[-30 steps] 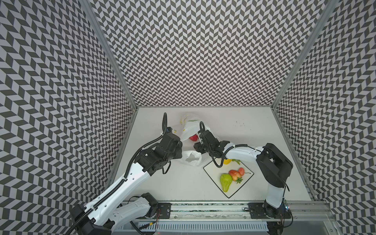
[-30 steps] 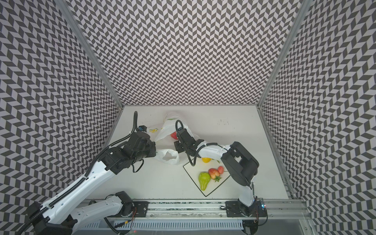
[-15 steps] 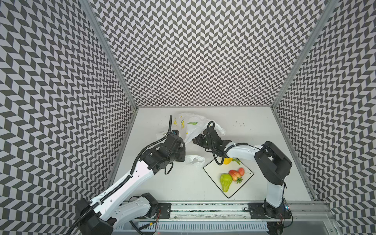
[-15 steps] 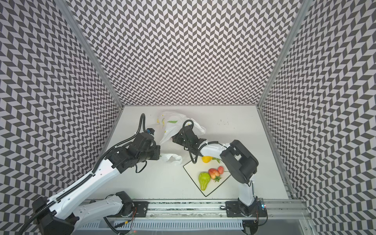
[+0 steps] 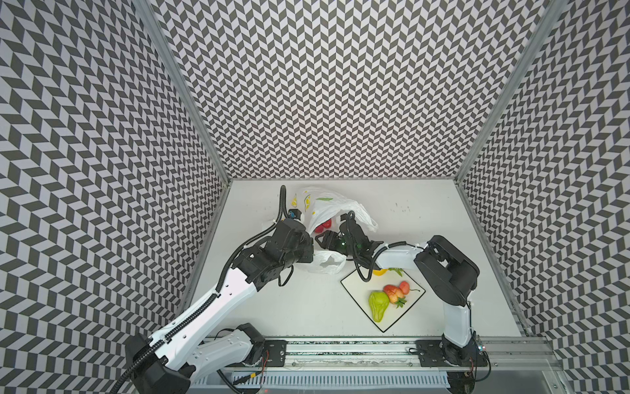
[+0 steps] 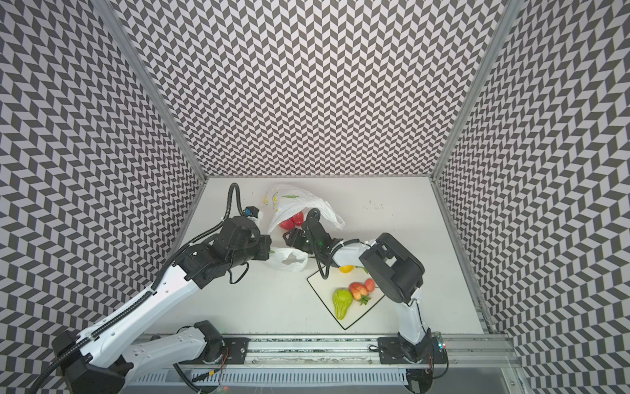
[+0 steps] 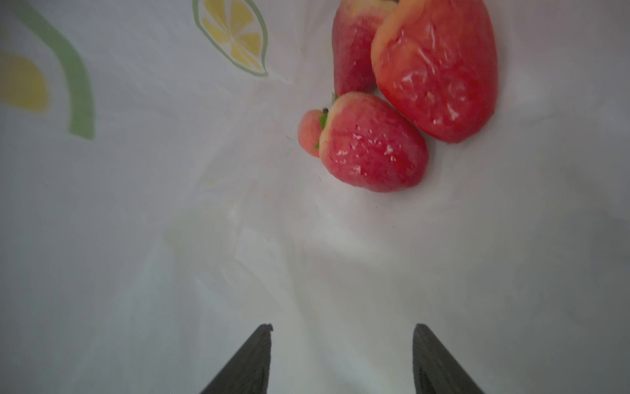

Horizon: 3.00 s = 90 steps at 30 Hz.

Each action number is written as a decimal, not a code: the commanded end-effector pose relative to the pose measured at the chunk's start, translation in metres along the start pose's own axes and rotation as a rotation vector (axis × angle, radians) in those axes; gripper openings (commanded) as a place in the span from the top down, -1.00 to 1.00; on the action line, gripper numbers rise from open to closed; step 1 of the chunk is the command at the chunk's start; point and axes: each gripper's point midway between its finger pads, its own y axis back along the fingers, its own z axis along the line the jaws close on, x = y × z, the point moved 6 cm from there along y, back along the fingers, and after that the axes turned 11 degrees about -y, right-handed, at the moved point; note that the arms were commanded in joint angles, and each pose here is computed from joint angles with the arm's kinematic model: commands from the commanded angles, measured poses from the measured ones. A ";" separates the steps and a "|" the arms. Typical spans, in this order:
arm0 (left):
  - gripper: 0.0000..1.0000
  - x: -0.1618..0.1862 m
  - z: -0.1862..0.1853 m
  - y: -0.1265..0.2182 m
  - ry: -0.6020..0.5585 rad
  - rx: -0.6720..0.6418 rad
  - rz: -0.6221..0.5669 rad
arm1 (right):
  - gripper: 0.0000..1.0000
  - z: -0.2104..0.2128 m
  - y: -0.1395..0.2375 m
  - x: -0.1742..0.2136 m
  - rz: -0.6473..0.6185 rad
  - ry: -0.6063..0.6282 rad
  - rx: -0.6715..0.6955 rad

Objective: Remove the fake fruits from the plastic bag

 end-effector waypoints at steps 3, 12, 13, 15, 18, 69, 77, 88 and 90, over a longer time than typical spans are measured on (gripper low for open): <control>1.00 -0.003 -0.006 0.005 -0.011 0.057 -0.036 | -0.42 0.023 0.003 -0.006 -0.028 -0.071 -0.077; 1.00 0.014 -0.004 0.010 -0.031 0.095 -0.023 | -0.51 0.030 -0.017 -0.023 -0.118 -0.237 -0.058; 1.00 0.015 -0.004 0.009 -0.035 0.094 -0.020 | -0.51 0.028 -0.019 -0.024 -0.133 -0.252 -0.046; 1.00 0.018 -0.004 0.008 -0.038 0.096 -0.009 | -0.52 0.025 -0.020 -0.028 -0.165 -0.264 -0.036; 1.00 0.022 -0.003 0.006 -0.030 0.090 0.014 | -0.52 0.025 -0.021 -0.035 -0.215 -0.266 -0.034; -0.85 -0.086 0.048 0.055 0.174 -0.146 -0.282 | -0.61 0.015 -0.040 -0.066 -0.285 0.048 -0.015; -0.91 -0.115 0.119 -0.024 0.415 -0.177 -0.182 | -0.60 0.016 -0.039 -0.061 -0.249 0.021 -0.028; -0.97 -0.148 0.176 -0.130 0.686 -0.041 -0.174 | -0.59 0.023 -0.035 -0.057 -0.207 0.038 -0.041; -0.96 -0.151 0.177 -0.145 0.706 -0.019 -0.184 | -0.58 0.025 -0.035 -0.057 -0.204 0.043 -0.046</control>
